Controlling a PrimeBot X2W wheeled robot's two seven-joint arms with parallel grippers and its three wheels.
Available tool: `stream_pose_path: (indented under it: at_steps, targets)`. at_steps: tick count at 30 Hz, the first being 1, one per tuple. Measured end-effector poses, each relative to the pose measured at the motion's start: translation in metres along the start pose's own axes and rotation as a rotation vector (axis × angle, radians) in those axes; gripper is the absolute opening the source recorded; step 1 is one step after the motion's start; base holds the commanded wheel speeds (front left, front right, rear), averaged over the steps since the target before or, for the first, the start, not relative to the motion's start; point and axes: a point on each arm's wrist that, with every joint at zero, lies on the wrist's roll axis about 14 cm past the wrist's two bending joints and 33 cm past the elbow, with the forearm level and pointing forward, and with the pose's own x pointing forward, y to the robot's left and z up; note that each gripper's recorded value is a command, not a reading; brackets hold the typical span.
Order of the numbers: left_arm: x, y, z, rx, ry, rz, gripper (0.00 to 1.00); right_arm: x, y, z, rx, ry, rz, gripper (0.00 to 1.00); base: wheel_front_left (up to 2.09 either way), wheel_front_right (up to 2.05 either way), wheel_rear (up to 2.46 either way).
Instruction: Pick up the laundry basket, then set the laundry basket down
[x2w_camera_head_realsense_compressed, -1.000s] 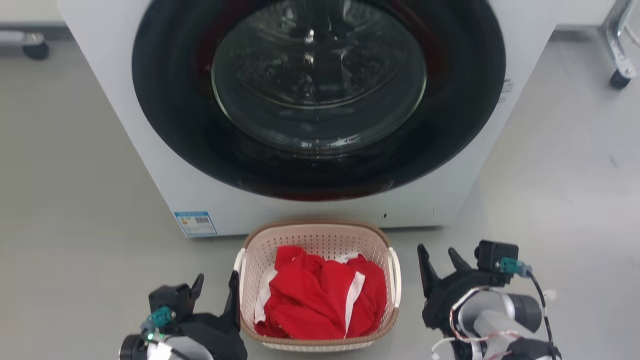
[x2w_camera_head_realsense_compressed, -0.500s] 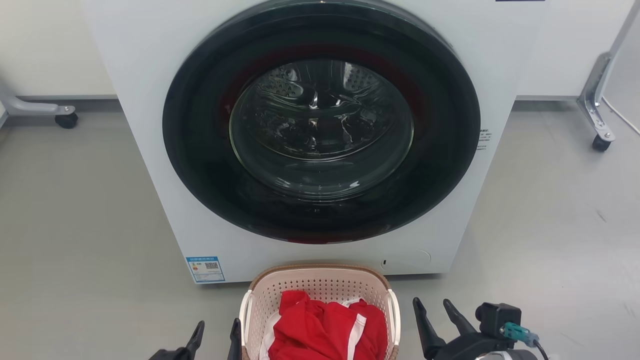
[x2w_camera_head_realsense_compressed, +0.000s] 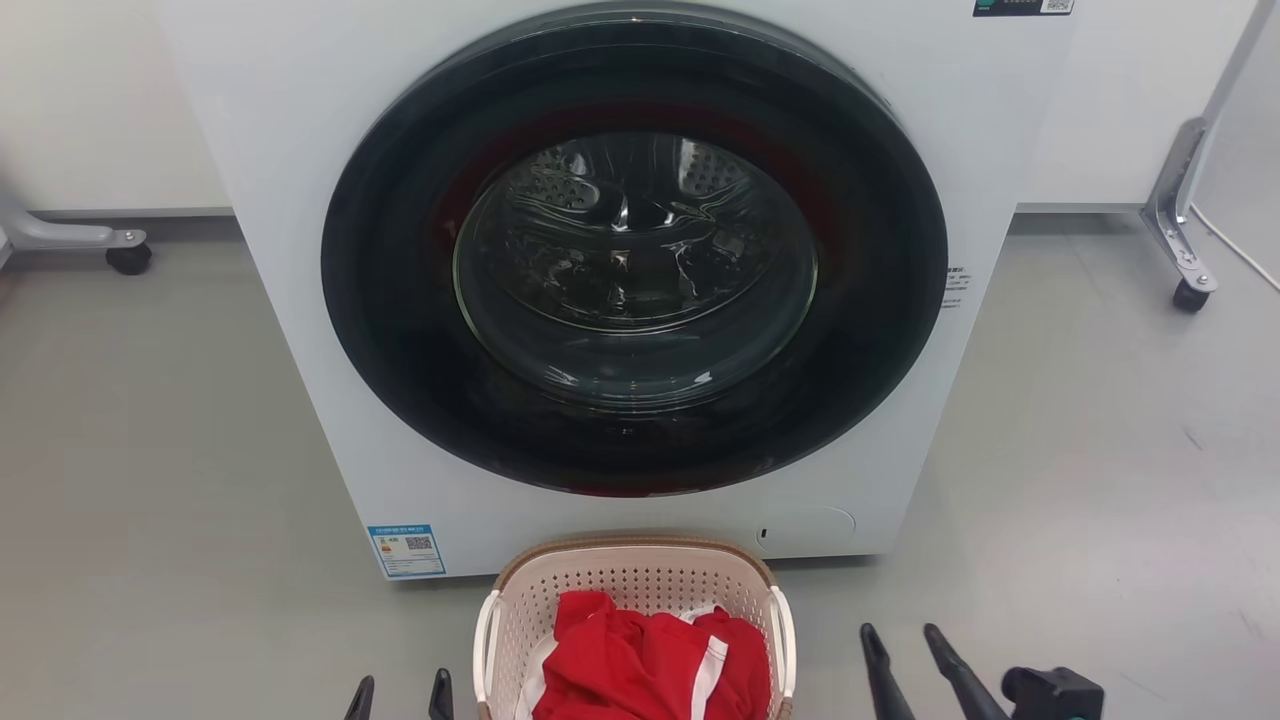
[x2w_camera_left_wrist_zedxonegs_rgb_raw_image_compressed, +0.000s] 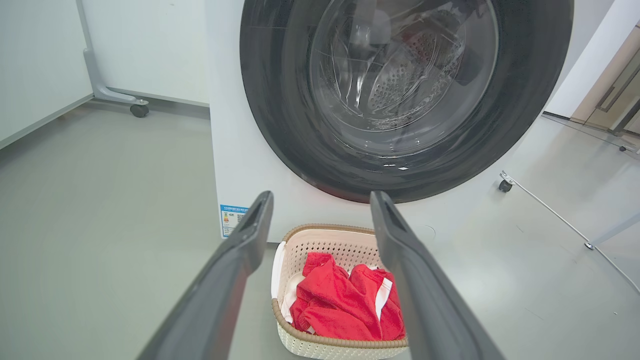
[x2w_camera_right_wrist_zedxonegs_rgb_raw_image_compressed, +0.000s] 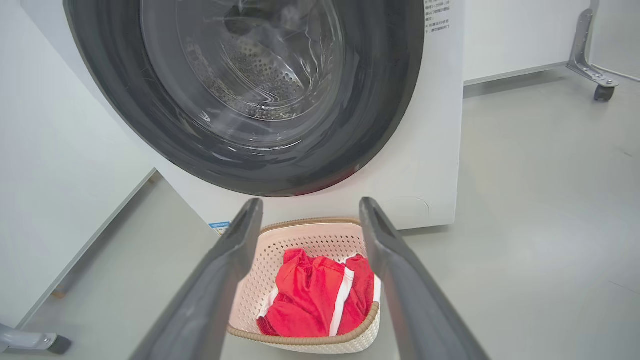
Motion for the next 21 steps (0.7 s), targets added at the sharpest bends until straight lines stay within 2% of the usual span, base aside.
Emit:
stream_pose_path:
  at_steps: [7, 21]
  targets:
    - [-0.006, 0.006, 0.010, 0.010, -0.039, 0.026, 1.00, -0.015, -0.018, 0.011, -0.019, -0.063, -0.070, 1.00, 0.00, 0.00, 0.00]
    - [-0.014, 0.010, 0.019, 0.033, -0.077, 0.048, 1.00, -0.030, -0.017, 0.028, -0.043, -0.152, -0.110, 1.00, 0.00, 0.00, 0.00]
